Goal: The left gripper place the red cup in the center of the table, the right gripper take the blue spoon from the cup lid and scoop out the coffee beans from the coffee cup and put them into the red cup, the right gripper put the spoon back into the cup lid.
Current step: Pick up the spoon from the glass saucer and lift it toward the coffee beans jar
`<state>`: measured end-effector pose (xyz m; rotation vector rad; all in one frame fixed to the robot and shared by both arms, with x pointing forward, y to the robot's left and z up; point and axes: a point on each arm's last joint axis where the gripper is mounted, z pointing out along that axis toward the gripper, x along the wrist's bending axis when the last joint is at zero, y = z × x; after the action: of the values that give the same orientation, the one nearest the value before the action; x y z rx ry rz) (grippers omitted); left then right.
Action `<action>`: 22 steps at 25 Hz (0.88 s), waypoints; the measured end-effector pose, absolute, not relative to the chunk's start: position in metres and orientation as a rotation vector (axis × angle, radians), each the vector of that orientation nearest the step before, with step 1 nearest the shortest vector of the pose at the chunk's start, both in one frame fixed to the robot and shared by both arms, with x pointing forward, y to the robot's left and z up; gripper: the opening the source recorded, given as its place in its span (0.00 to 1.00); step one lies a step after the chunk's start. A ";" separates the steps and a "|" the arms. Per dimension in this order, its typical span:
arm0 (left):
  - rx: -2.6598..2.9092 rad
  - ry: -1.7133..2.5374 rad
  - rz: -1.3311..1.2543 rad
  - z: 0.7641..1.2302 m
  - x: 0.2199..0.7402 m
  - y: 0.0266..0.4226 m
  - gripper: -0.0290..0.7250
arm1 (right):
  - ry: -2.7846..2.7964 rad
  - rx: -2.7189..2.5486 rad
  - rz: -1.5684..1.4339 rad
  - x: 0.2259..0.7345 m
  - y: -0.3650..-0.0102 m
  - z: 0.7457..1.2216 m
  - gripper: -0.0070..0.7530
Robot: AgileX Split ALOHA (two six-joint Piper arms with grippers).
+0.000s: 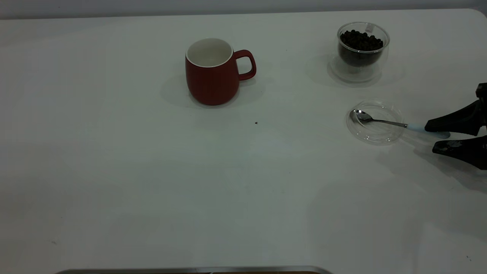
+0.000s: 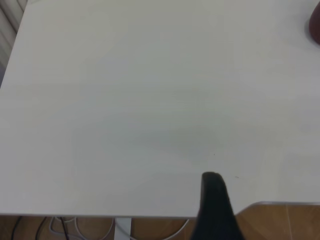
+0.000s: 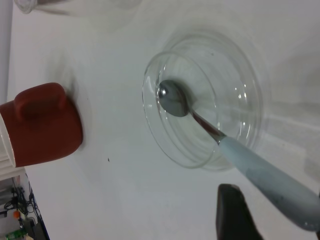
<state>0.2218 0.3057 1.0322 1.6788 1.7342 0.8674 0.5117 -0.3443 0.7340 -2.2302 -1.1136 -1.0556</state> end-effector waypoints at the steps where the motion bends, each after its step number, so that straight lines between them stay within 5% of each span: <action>1: 1.679 1.734 0.867 1.032 0.222 0.306 0.82 | -1.114 -2.230 -1.056 0.512 -0.344 0.734 0.54; 12: 1.679 1.734 0.867 1.032 0.222 0.306 0.82 | -1.193 -2.208 -1.083 0.512 -0.344 0.734 0.22; 22: 1.679 1.734 0.867 1.032 0.222 0.306 0.82 | -1.223 -2.129 -1.183 0.513 -0.340 0.740 0.16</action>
<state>0.2218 0.3057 1.0322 1.6788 1.7342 0.8674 0.5130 -0.3404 0.7397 -2.1293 -1.2227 -1.1826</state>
